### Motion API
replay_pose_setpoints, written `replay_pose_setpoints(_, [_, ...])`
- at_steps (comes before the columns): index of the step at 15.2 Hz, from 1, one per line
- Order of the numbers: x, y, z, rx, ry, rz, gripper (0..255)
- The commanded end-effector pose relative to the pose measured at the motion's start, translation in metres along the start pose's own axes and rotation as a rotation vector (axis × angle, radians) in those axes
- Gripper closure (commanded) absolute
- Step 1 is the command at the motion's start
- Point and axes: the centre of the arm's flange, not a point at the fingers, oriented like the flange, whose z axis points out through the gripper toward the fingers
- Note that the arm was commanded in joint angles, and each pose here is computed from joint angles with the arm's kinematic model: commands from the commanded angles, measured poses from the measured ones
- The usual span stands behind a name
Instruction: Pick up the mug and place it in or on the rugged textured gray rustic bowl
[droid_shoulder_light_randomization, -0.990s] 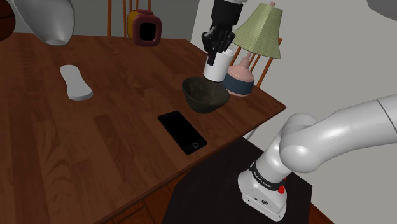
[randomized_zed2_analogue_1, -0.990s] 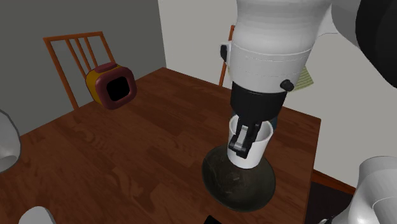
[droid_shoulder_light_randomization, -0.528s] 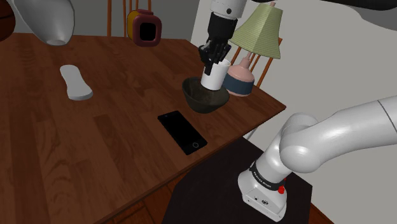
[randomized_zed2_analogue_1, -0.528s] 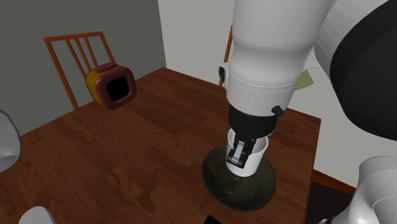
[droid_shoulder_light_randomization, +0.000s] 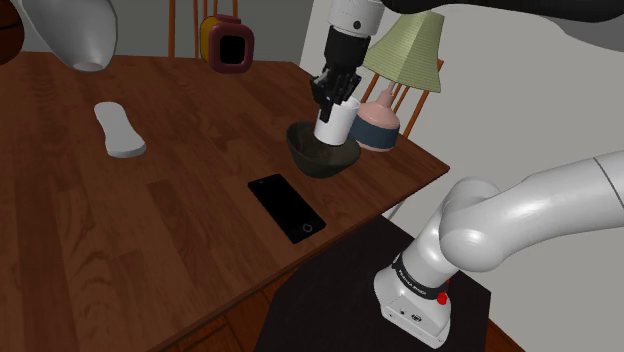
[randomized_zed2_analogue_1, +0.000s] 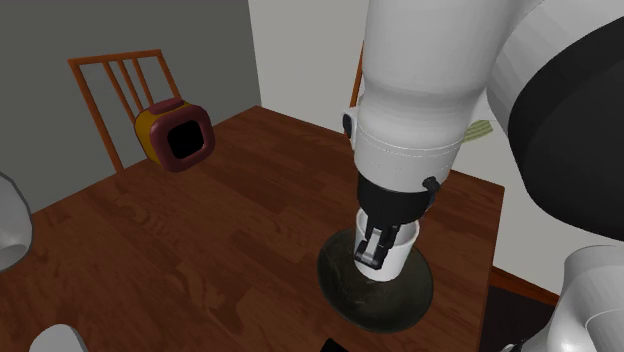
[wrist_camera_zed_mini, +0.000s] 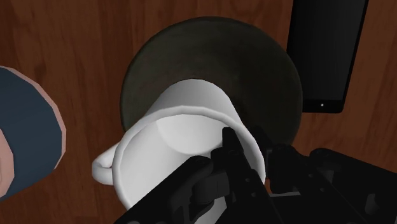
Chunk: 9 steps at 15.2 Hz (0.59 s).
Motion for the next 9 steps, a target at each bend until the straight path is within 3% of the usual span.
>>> replay_pose_setpoints(1, [0.000,0.000,0.000,0.000,0.000,0.000,0])
replay_pose_setpoints(6, [0.000,0.000,0.000,0.000,0.000,0.000,0])
replay_pose_setpoints(9, [0.000,0.000,-0.040,0.000,0.000,0.000,0])
